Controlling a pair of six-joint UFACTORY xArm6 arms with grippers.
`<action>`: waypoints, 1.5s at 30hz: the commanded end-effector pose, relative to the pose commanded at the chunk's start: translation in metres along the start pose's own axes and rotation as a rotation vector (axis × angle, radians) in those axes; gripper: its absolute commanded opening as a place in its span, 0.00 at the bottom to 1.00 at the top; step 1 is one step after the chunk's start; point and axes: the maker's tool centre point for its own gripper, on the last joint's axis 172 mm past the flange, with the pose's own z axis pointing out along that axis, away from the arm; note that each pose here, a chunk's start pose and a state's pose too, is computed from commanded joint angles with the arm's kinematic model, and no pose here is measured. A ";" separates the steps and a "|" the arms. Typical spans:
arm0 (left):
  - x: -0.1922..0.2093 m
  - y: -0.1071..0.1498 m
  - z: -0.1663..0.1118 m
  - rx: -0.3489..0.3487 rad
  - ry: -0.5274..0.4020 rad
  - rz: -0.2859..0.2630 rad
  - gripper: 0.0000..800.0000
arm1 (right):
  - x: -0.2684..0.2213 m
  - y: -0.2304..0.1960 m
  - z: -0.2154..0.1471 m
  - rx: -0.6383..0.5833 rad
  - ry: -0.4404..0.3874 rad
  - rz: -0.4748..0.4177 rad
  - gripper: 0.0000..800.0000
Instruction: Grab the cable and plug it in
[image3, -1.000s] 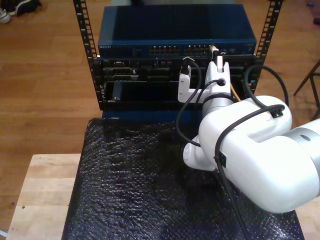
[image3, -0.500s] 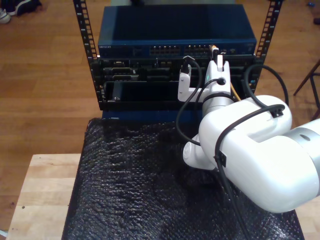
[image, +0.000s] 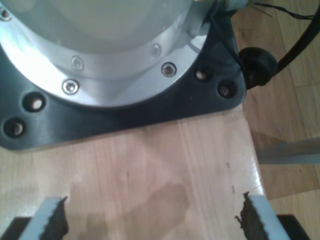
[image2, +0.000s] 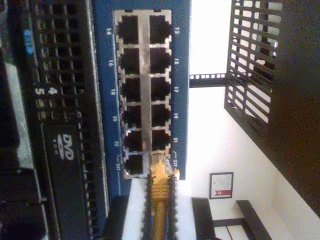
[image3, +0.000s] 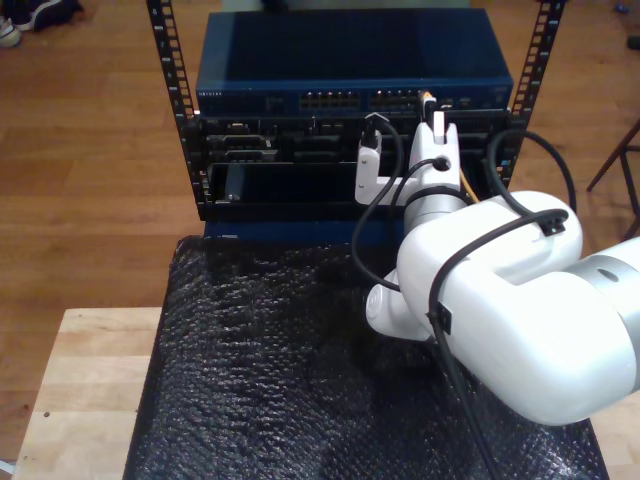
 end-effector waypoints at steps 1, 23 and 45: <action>0.000 0.000 0.000 0.000 -0.002 0.000 1.00 | 0.001 0.001 0.000 -0.002 0.001 0.000 0.00; 0.000 0.000 0.000 0.000 0.000 0.000 1.00 | 0.001 0.012 0.005 -0.024 -0.003 0.014 0.00; 0.000 0.000 0.000 0.000 0.000 0.000 1.00 | -0.005 0.009 0.005 -0.017 -0.007 0.016 0.23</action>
